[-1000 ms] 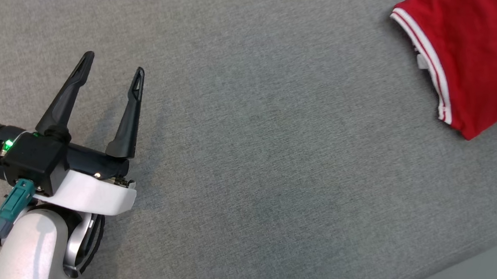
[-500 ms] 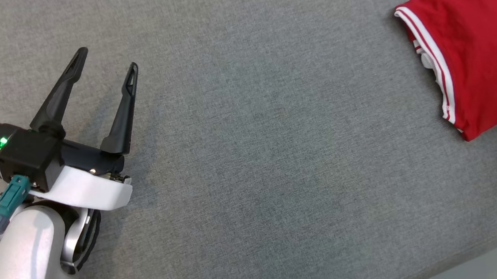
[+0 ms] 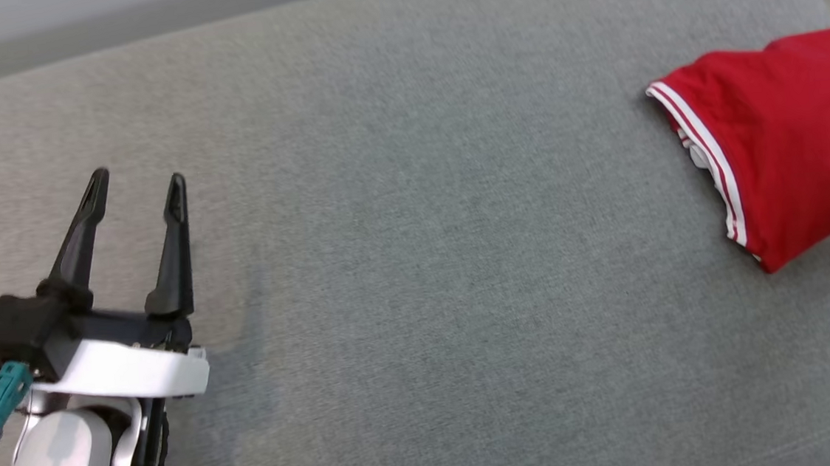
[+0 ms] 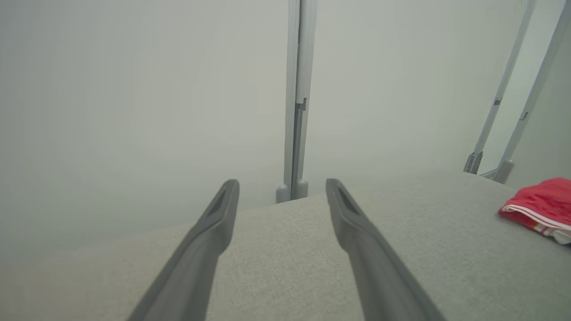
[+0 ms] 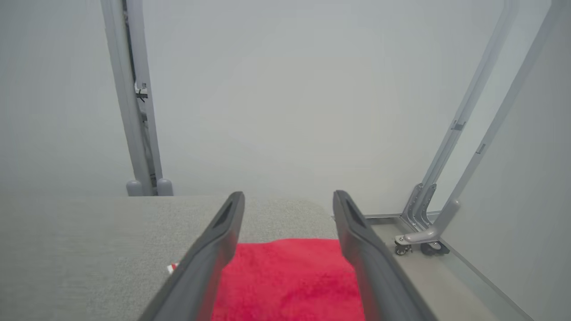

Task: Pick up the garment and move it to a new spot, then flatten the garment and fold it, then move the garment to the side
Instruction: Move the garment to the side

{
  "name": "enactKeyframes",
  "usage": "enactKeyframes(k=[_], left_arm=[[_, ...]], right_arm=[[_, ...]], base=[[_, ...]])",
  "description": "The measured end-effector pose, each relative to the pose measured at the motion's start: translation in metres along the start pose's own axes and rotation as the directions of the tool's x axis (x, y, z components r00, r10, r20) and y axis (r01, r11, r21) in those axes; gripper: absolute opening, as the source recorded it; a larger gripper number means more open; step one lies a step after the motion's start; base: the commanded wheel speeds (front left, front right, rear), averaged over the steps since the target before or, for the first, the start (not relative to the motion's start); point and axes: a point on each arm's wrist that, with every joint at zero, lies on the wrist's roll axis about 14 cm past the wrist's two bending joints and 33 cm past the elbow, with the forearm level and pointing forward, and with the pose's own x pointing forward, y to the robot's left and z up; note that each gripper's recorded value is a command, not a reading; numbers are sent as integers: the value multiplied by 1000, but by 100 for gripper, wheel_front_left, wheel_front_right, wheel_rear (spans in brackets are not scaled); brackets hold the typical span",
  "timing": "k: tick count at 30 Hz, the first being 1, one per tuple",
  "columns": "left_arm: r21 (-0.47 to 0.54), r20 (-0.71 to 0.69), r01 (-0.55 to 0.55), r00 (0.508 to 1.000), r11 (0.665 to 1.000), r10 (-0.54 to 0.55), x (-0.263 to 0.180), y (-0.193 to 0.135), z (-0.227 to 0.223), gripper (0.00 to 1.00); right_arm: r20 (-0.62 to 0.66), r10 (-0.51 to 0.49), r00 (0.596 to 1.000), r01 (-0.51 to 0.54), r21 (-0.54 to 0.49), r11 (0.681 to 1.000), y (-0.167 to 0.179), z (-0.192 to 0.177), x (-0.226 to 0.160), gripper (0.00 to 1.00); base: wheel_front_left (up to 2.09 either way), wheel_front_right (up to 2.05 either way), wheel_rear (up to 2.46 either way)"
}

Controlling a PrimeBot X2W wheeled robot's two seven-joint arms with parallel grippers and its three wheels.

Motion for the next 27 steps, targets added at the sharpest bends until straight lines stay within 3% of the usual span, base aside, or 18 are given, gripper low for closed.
enactKeyframes(k=[6, 16, 22, 27], left_arm=[[7, 40, -141, 989, 990, 141, -38, 33, 24, 100], [39, 66, -284, 957, 958, 281, -99, 68, 49, 100], [50, 78, -326, 944, 944, 322, -134, 72, 59, 100], [55, 81, -327, 943, 944, 322, -148, 68, 63, 100]], right_arm=[[126, 90, 988, -102, 94, 990, 62, 39, -17, 100], [163, 258, 952, -283, 156, 946, 146, 65, -49, 100], [134, 345, 929, -365, 174, 915, 178, 63, -78, 100], [115, 354, 928, -370, 180, 911, 178, 59, -93, 100]], base=[[0, 0, 0], [0, 0, 0], [0, 0, 0], [0, 0, 0]])
